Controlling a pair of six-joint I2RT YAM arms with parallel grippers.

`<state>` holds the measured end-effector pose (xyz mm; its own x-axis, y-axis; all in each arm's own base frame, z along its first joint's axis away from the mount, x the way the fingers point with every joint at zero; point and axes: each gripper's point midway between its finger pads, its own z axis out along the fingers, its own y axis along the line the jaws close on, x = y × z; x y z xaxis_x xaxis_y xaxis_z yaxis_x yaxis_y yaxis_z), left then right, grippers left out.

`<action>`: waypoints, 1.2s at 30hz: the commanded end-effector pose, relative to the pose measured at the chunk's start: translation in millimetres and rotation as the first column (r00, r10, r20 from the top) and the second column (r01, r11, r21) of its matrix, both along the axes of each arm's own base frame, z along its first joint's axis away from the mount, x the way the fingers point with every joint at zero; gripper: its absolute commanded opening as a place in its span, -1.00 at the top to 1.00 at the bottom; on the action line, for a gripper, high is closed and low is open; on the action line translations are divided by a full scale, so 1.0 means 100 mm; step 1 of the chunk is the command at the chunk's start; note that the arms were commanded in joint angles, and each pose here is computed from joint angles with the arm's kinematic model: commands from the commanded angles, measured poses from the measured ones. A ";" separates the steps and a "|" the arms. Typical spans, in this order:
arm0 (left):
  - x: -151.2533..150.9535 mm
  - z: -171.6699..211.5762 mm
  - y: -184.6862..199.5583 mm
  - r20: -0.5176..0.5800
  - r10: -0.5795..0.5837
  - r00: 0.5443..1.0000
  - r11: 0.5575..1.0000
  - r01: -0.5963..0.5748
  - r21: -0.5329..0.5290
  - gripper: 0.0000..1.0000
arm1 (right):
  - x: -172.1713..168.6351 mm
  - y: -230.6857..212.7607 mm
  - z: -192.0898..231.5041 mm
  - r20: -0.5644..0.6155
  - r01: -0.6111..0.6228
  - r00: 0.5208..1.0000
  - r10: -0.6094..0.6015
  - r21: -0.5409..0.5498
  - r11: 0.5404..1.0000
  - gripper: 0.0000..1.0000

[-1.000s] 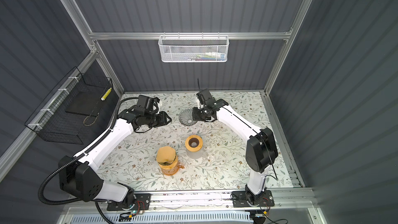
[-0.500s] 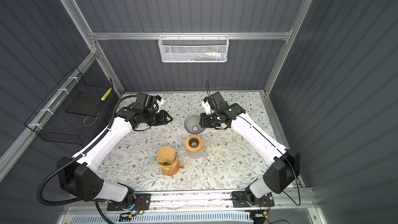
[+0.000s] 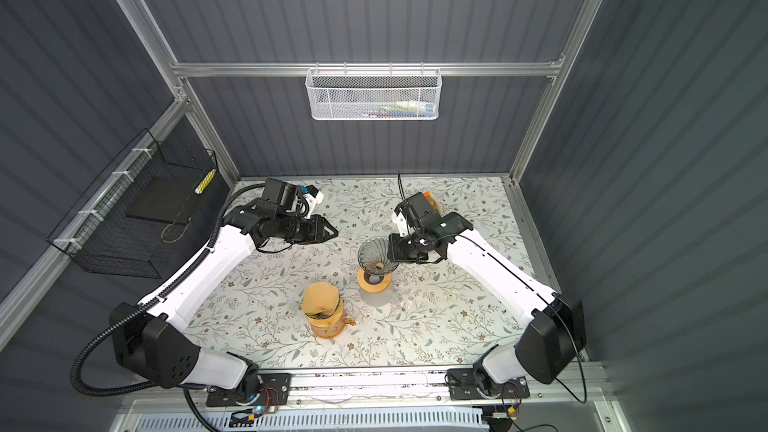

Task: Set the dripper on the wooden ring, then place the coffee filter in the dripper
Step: 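Lift the glass dripper with the right gripper and carry it over the wooden ring, then grasp the glass dripper rim with the left gripper while the right gripper holds it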

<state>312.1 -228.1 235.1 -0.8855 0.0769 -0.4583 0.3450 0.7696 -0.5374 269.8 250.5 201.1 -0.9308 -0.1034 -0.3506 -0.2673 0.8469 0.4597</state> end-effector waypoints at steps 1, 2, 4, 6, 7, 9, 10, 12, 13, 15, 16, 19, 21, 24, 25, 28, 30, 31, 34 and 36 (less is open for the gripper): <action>-0.14 0.07 -0.17 0.008 -0.095 0.995 0.995 0.095 -0.014 0.27 | 0.03 0.11 0.00 0.008 -0.008 1.000 0.008 0.029 1.000 1.00; -0.16 0.05 -0.20 0.005 -0.105 0.995 0.994 0.105 -0.012 0.29 | 0.03 0.12 -0.02 0.005 -0.009 1.000 0.009 0.028 1.000 1.00; -0.20 0.01 -0.25 -0.007 -0.122 0.992 0.992 0.122 -0.007 0.33 | 0.03 0.15 -0.07 -0.001 -0.011 1.000 0.011 0.024 1.000 1.00; -0.25 -0.02 -0.30 -0.016 -0.142 0.990 0.990 0.141 -0.009 0.35 | 0.03 0.17 -0.10 -0.007 -0.017 1.000 0.017 0.021 1.000 1.00; -0.27 -0.03 -0.32 -0.016 -0.152 0.988 0.988 0.152 -0.009 0.36 | 0.03 0.17 -0.12 -0.009 -0.017 1.000 0.018 0.017 1.000 1.00; -0.30 -0.04 -0.35 -0.018 -0.165 0.986 0.986 0.165 -0.013 0.38 | 0.03 0.18 -0.16 -0.014 -0.019 1.000 0.019 0.011 1.000 1.00; -0.32 -0.04 -0.35 -0.017 -0.176 0.984 0.984 0.175 -0.014 0.38 | 0.04 0.19 -0.18 -0.018 -0.017 1.000 0.017 0.009 1.000 1.00; -0.36 -0.05 -0.34 -0.018 -0.184 0.983 0.983 0.184 -0.011 0.39 | 0.04 0.19 -0.22 -0.022 -0.018 1.000 0.018 0.002 1.000 1.00; -0.37 -0.05 -0.33 -0.017 -0.188 0.982 0.982 0.188 -0.009 0.40 | 0.04 0.20 -0.24 -0.025 -0.020 1.000 0.020 -0.002 1.000 1.00; -0.41 -0.05 -0.32 -0.021 -0.195 0.981 0.981 0.195 -0.010 0.41 | 0.06 0.20 -0.28 -0.029 -0.018 0.999 0.018 -0.011 1.000 1.00; -0.43 -0.06 -0.32 -0.026 -0.200 0.980 0.980 0.199 -0.013 0.40 | 0.06 0.20 -0.30 -0.033 -0.019 0.999 0.019 -0.013 1.000 1.00; -0.47 -0.08 -0.32 -0.041 -0.211 0.977 0.978 0.210 -0.019 0.44 | 0.07 0.20 -0.34 -0.036 -0.021 0.999 0.020 -0.022 1.000 1.00; -0.50 -0.11 -0.31 -0.050 -0.218 0.975 0.976 0.217 -0.016 0.49 | 0.08 0.21 -0.37 -0.032 -0.017 0.999 0.016 -0.026 1.000 1.00; -0.53 -0.11 -0.30 -0.054 -0.224 0.973 0.975 0.224 -0.014 0.52 | 0.10 0.21 -0.40 -0.035 -0.015 0.999 0.014 -0.031 0.999 1.00; -0.54 -0.12 -0.30 -0.056 -0.226 0.973 0.974 0.225 -0.015 0.53 | 0.10 0.21 -0.42 -0.039 -0.015 0.999 0.014 -0.034 0.999 1.00; -0.57 -0.13 -0.29 -0.060 -0.231 0.971 0.973 0.231 -0.015 0.54 | 0.10 0.22 -0.46 -0.048 -0.017 0.999 0.015 -0.039 0.999 1.00; -0.59 -0.14 -0.29 -0.068 -0.237 0.969 0.972 0.236 -0.016 0.54 | 0.10 0.21 -0.49 -0.051 -0.016 0.999 0.014 -0.048 0.999 1.00; -0.60 -0.14 -0.29 -0.071 -0.244 0.967 0.970 0.243 -0.021 0.55 | 0.10 0.19 -0.50 -0.050 -0.011 0.999 0.008 -0.058 0.998 1.00; -0.65 -0.14 -0.33 -0.085 -0.273 0.958 0.962 0.270 -0.042 0.56 | 0.11 0.14 -0.54 -0.040 -0.002 0.999 -0.001 -0.082 0.997 1.00; -0.66 -0.15 -0.34 -0.086 -0.276 0.957 0.961 0.273 -0.039 0.56 | 0.11 0.12 -0.54 -0.041 0.001 0.999 -0.004 -0.091 0.996 1.00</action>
<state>260.2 -260.6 216.7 -0.8799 0.2737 -0.3885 0.4641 0.6709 -0.5784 280.2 267.6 152.2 -0.9444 -0.1341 -0.3002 -0.2571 0.8703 0.4201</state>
